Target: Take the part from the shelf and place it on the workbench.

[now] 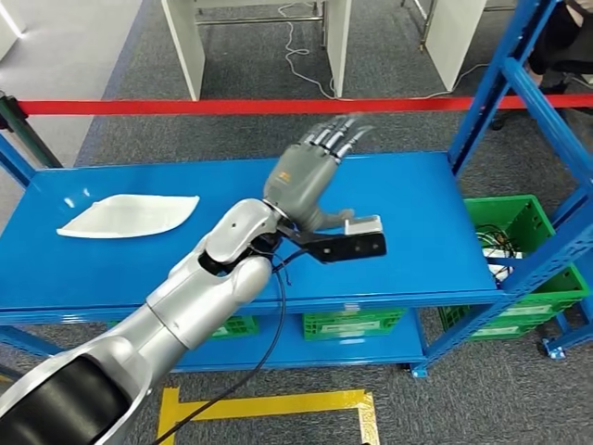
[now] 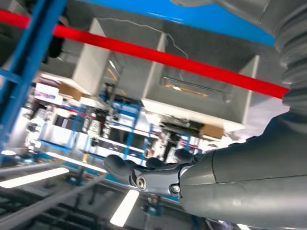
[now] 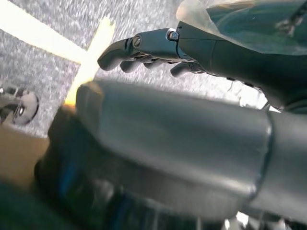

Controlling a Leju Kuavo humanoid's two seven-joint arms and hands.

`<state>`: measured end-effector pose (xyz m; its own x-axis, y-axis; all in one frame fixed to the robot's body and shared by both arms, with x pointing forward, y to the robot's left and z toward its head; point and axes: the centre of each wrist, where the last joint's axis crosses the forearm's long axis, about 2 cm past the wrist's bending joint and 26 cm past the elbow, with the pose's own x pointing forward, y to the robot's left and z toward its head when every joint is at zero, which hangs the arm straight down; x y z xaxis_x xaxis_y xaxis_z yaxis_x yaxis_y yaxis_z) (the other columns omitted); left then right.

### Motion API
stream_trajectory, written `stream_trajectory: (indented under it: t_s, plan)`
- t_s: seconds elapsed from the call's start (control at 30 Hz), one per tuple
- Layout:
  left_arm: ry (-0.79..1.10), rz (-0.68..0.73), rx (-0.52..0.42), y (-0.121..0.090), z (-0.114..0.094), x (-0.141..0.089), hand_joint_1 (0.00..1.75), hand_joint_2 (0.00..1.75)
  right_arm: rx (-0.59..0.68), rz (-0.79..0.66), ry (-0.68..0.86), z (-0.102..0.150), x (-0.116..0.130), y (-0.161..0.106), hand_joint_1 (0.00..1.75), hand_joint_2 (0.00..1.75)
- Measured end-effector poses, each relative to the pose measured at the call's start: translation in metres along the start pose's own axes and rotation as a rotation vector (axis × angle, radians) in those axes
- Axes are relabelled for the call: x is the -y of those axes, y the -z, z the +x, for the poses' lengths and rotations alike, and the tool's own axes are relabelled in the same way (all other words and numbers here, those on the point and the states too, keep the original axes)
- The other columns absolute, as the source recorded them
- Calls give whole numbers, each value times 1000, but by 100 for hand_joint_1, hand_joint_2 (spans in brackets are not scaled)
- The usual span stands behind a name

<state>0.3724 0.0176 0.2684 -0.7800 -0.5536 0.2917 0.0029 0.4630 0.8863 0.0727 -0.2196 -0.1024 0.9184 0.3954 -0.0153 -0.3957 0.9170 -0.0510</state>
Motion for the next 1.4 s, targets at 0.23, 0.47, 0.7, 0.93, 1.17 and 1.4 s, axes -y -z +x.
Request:
stream_trajectory:
  t_s: [0.23, 0.47, 0.7, 0.93, 1.17, 1.4]
  plan:
    - [111, -9, -227, -10, -53, -3, 0, 0, -53, 5, -11, -7, -3, 1, 0, 0]
    - [166, 43, -526, -73, -150, -14, 0, 131, -22, -1, -92, -15, -1, 3, 0, 0]
    - [207, 95, -692, -112, -185, -14, 0, 175, -20, -14, -120, -16, 4, 4, 0, 0]
    - [204, 81, -740, -127, -193, -11, 0, 175, -22, -18, -122, -17, 7, 4, 0, 0]
    - [217, 76, -776, -133, -199, -13, 0, 175, -23, -18, -125, -17, 7, 4, 0, 0]
    - [268, 28, -877, -152, -214, -15, 0, 175, -20, -19, -128, -17, 7, 4, 0, 0]
